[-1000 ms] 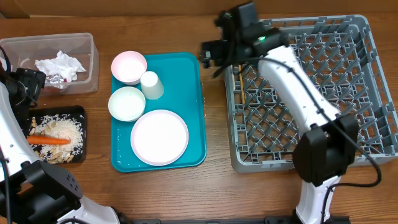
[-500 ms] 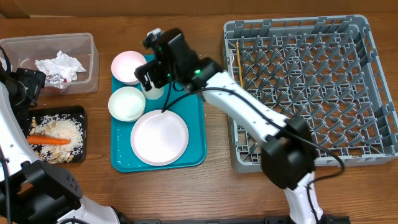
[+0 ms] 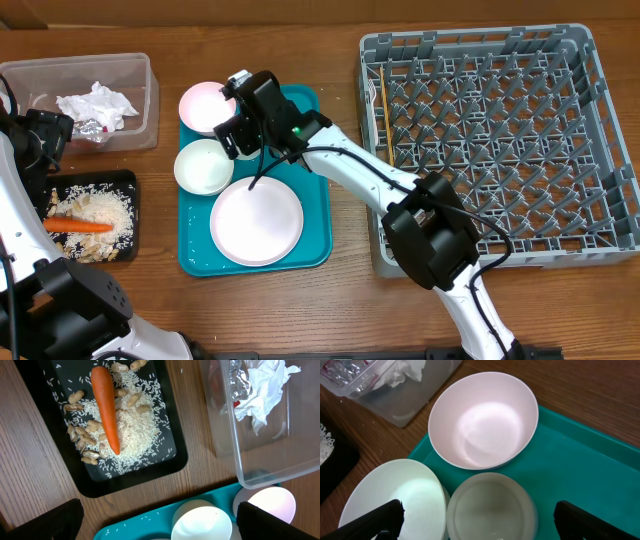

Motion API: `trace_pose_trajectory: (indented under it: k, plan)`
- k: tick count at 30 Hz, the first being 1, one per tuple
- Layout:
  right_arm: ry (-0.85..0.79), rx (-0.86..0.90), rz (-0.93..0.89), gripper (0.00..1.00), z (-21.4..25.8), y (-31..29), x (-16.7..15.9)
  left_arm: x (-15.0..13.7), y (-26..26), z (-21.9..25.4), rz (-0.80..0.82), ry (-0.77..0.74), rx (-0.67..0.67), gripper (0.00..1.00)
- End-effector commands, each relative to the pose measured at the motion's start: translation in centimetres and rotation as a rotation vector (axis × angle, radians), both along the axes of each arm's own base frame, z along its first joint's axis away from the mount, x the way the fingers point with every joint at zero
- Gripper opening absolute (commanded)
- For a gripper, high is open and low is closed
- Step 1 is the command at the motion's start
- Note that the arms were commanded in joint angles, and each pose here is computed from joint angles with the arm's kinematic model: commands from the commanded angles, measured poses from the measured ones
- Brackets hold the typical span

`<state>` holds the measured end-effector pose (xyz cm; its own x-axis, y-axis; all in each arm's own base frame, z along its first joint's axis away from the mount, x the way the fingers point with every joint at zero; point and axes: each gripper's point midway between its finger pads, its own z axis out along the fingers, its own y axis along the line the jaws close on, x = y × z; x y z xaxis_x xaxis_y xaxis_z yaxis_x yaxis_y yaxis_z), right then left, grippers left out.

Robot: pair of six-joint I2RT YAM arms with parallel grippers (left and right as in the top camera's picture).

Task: Sort waste into correct bins and load items into the dishwasher rack
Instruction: 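Move the right gripper to the white cup and grasp it, then carry the cup to the rack's right side and set it upright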

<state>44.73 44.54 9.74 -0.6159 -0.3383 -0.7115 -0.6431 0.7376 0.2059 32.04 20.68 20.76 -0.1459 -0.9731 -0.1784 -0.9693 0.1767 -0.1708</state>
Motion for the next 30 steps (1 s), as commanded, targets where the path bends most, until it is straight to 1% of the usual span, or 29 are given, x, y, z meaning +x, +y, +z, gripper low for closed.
trace_pose_trajectory:
  k: [1,4,9,12,16,21,25,28,30]
  plan:
    - [0.0,-0.024,-0.002,1.0,-1.6,0.2,0.2,-0.1,0.1,0.0,0.014,0.006,0.008,1.0]
    - [0.012,-0.036,-0.002,1.0,-2.9,0.2,0.2,-0.1,0.1,0.0,0.015,0.006,0.008,1.0]
    - [0.004,-0.03,-0.004,1.0,-3.1,0.4,0.5,-0.1,0.1,0.0,0.015,0.006,0.008,1.0]
    - [-0.011,-0.045,-0.027,0.97,-3.1,0.0,0.9,-0.1,0.1,0.0,0.014,0.006,0.008,1.0]
    - [-0.018,-0.056,-0.041,0.91,-3.2,-0.2,1.1,-0.1,0.1,0.0,0.015,0.006,0.008,1.0]
    - [-0.018,-0.052,-0.043,0.79,-3.1,-0.2,1.1,-0.1,0.1,0.0,0.014,0.006,0.008,1.0]
    - [-0.017,-0.049,-0.045,0.62,-2.9,-0.2,1.1,-0.1,0.1,0.0,0.014,0.006,0.008,1.0]
    - [-0.028,-0.037,-0.048,0.61,-1.8,-0.2,1.2,-0.1,0.1,0.0,0.015,0.006,0.008,1.0]
    - [-0.04,-0.026,-0.053,0.57,-0.5,-0.5,1.4,-0.1,0.1,0.0,0.015,0.006,0.008,1.0]
